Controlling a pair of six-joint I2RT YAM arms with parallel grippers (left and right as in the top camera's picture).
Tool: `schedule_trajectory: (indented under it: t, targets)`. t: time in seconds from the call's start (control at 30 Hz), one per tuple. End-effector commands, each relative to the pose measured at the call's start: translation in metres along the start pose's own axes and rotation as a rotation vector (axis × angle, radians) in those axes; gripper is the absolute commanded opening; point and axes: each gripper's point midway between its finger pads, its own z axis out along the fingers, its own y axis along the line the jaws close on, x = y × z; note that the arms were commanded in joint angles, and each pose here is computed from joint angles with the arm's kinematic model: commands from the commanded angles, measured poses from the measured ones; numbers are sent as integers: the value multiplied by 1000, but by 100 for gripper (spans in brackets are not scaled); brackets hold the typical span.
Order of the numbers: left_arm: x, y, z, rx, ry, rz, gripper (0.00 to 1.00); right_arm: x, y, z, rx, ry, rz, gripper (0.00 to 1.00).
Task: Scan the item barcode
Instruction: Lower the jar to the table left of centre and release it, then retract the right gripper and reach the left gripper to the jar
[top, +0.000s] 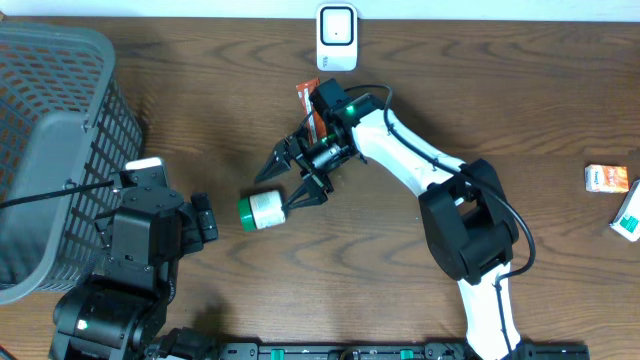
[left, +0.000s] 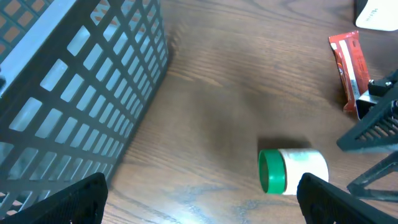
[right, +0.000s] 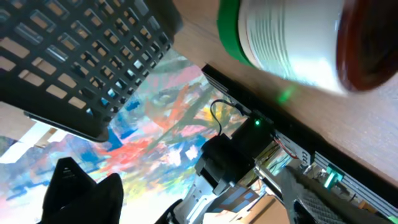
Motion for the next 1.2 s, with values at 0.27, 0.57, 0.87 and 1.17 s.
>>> schedule_trajectory:
  t: [0.27, 0.57, 0.87, 1.17]
  targets:
    - [-4, 3, -3, -8, -14, 4, 98, -38, -71, -27, 455, -238, -211, 98]
    - [-4, 3, -3, -9, -15, 3, 98, -52, -90, -74, 829, -453, -262, 99]
    - [-27, -26, -4, 141, -90, -36, 98, -49, -79, -119, 804, -513, -299, 99]
    - [10, -89, 52, 323, 182, 25, 98, 6, -63, -220, 758, -695, -232, 99]
